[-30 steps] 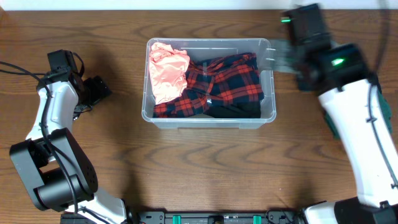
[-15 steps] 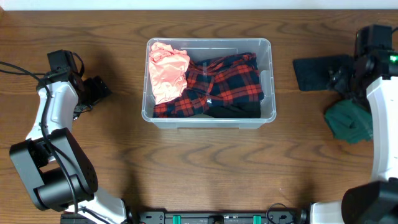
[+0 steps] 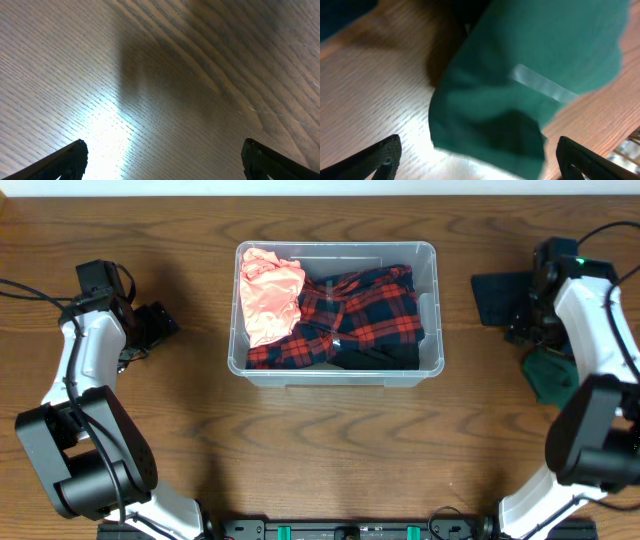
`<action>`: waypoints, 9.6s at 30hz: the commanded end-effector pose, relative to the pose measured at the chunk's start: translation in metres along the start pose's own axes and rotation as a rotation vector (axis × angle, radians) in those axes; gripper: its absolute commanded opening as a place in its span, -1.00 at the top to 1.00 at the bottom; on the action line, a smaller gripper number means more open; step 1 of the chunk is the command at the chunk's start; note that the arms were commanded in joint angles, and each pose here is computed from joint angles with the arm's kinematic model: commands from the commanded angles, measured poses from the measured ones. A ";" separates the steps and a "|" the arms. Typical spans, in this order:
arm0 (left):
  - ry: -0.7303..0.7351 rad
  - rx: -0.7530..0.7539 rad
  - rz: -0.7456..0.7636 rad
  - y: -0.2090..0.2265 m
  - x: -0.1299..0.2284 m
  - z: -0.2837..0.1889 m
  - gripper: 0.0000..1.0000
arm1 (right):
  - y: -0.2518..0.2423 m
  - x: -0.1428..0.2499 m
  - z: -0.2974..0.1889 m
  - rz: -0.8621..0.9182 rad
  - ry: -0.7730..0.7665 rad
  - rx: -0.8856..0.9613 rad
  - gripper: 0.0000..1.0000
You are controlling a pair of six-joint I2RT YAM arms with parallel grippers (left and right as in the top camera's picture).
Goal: Pack container
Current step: 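Grasp the green garment on the right with the right gripper, then lift the green garment and carry it over the bin, then lower the green garment into the bin's upper middle and release, then withdraw right arm back toward the dark garments on the right, then grasp the dark navy garment with the right gripper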
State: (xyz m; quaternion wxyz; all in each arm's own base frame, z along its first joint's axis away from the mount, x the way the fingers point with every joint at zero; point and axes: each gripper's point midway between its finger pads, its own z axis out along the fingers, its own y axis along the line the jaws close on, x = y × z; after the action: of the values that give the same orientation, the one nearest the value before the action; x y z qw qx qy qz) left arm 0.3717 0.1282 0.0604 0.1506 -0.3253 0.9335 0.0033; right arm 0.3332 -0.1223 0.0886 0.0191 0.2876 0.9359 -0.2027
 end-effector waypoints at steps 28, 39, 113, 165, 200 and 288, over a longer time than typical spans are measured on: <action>0.011 -0.008 -0.011 0.003 0.003 0.003 -0.96 | 0.009 -0.016 0.038 -0.069 -0.020 0.087 -0.65; 0.011 -0.007 -0.011 0.002 0.003 0.003 -0.96 | 0.002 -0.008 0.050 -0.079 0.010 0.099 -0.54; 0.011 -0.007 -0.011 0.002 0.003 0.003 -0.96 | 0.247 0.088 -0.323 -1.680 -0.945 0.256 0.98; 0.011 -0.007 -0.011 0.002 0.003 0.003 -0.96 | 0.329 0.154 -0.363 -1.170 -0.975 -0.471 0.98; 0.011 -0.007 -0.011 0.002 0.003 0.003 -0.96 | 0.391 0.180 -0.145 -0.996 -0.288 -0.659 0.97; 0.011 -0.007 -0.011 0.002 0.003 0.003 -0.96 | 0.134 -0.070 0.001 -0.557 -0.326 -0.482 -0.37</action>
State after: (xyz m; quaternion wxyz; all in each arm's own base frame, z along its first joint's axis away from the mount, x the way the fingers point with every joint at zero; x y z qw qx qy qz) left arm 0.3718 0.1283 0.0604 0.1508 -0.3253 0.9335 0.0035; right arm 0.4667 -0.0810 0.0679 0.1895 0.0584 0.9798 -0.0268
